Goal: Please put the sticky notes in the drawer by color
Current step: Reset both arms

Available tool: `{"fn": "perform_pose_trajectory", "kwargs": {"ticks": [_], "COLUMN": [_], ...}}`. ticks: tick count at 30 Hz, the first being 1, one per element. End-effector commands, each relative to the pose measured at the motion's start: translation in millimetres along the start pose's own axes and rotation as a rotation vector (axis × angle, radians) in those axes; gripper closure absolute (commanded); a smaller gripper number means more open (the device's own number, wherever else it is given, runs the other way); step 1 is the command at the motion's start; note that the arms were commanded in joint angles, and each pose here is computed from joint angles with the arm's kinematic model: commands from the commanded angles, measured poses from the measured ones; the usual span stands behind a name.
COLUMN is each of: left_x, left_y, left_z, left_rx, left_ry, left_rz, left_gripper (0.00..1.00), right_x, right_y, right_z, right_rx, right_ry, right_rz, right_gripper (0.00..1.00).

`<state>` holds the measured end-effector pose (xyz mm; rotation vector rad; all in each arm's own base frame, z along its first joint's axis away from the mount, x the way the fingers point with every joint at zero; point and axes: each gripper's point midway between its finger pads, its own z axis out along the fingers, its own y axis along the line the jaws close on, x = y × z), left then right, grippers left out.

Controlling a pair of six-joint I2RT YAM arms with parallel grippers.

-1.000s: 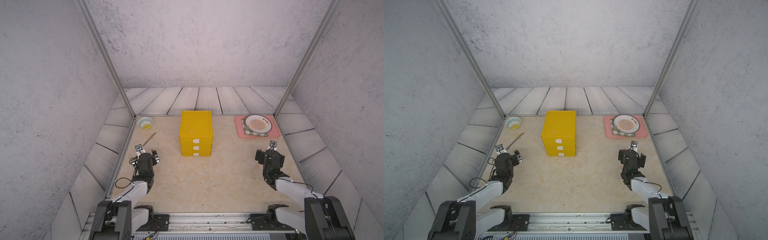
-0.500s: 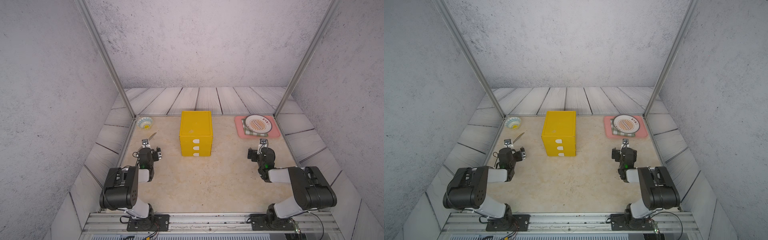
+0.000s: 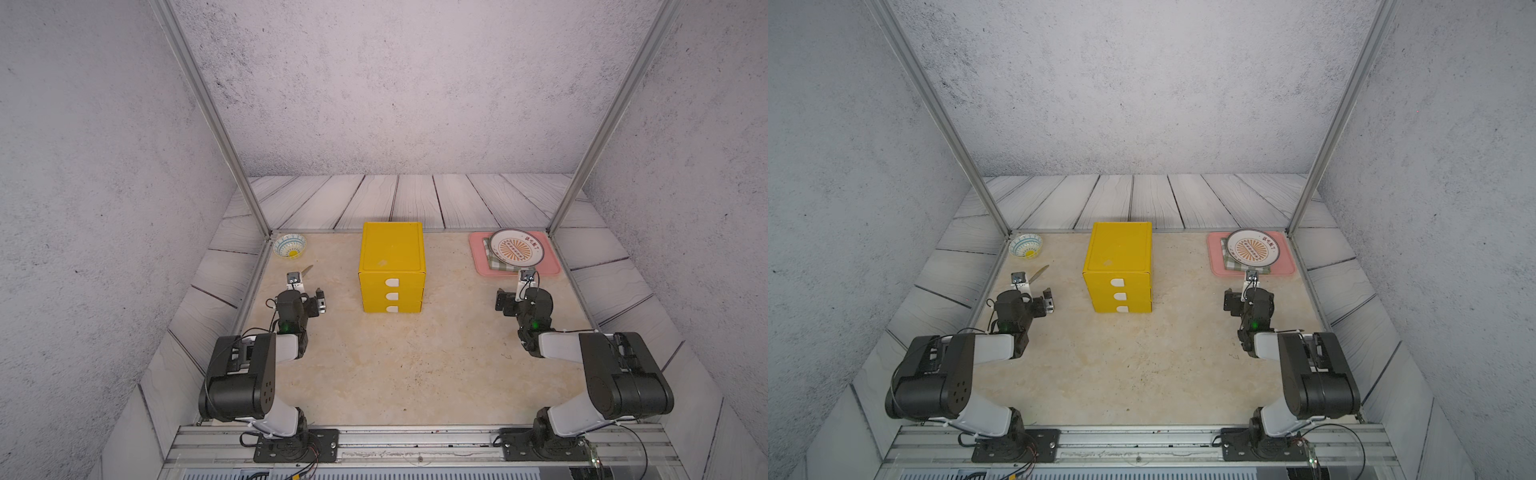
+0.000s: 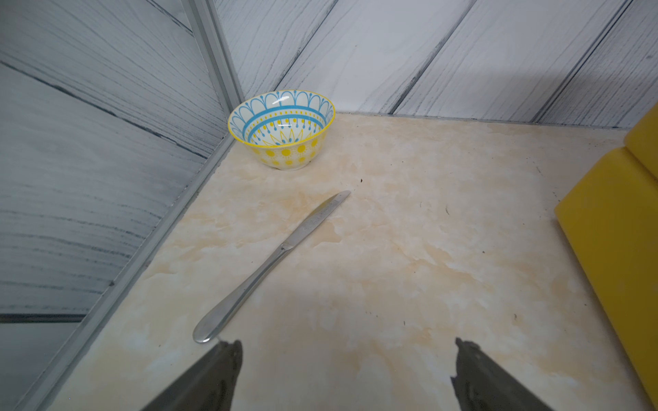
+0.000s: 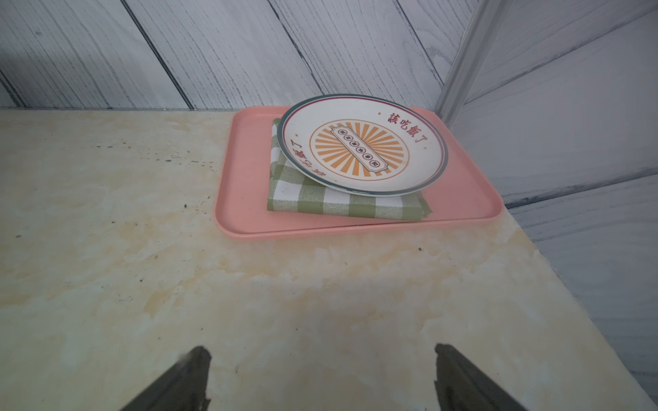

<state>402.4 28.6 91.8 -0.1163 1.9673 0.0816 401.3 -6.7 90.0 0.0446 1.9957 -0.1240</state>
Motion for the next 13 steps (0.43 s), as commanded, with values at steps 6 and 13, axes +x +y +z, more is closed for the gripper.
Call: {"fn": "perform_pose_trajectory", "kwargs": {"ticks": [6,13], "left_x": [-5.1,-4.6], "left_y": [-0.5,-0.3], "left_z": [-0.6,-0.8], "left_rx": [0.005,0.005], "left_ry": [-0.008,-0.008], "left_rz": [0.012,0.012], "left_gripper": [0.02,0.01], "right_x": [2.7,2.9], "right_y": [2.0,0.3], "right_z": [3.2,2.1], "right_rx": [-0.013,-0.029], "right_ry": [0.018,0.020], "right_rz": [-0.006,0.003], "right_gripper": [0.01,0.01]}}
